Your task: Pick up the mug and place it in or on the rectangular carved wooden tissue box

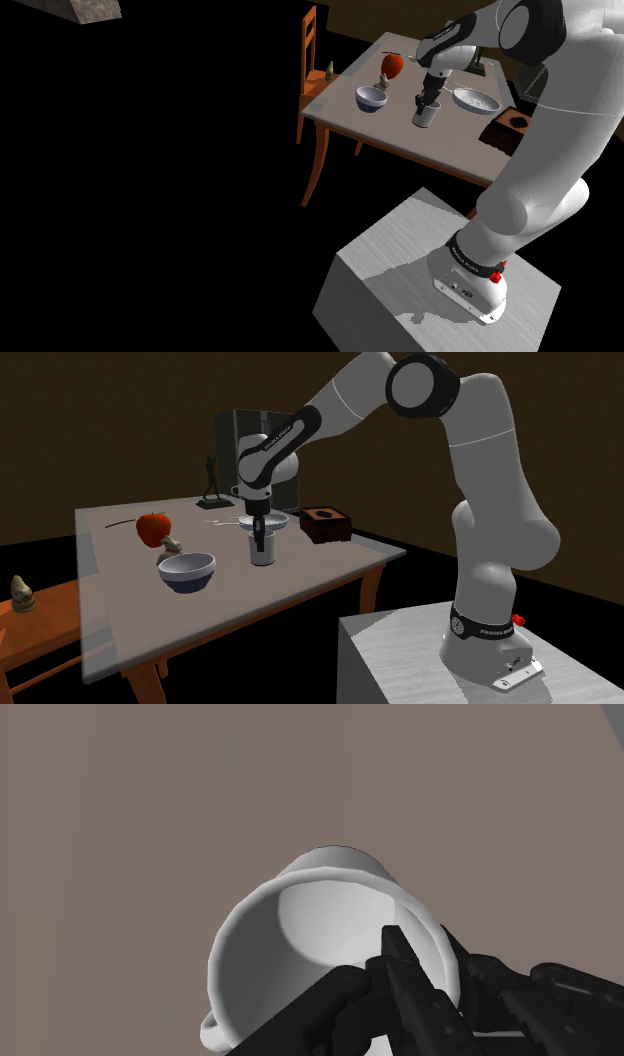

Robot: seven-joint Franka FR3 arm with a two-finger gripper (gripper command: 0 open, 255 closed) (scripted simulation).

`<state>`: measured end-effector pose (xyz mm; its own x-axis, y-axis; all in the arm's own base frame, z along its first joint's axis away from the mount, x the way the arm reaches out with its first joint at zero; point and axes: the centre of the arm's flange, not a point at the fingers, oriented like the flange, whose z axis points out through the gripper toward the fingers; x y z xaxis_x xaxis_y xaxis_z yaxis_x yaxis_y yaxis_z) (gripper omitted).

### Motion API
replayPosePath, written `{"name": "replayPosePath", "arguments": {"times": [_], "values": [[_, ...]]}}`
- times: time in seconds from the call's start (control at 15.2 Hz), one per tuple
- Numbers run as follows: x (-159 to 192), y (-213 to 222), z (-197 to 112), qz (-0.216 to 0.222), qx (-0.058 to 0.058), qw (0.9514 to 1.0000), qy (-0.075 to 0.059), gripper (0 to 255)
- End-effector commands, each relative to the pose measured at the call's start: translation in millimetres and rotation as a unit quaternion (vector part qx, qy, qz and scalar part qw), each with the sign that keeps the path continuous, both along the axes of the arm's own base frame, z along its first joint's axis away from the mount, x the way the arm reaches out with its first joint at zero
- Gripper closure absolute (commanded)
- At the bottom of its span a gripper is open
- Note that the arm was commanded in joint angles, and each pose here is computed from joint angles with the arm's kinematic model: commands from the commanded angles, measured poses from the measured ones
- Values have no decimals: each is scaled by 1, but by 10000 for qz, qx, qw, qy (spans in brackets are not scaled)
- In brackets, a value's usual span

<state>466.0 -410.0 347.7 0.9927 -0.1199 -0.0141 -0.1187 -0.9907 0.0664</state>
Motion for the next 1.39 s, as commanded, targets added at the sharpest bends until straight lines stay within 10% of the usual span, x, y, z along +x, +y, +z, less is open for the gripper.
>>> {"name": "replayPosePath", "arguments": {"times": [0.0, 1.32], "values": [[0, 0, 0, 0, -1, 10000, -1, 255], [0, 0, 85, 0, -1, 10000, -1, 255]]}}
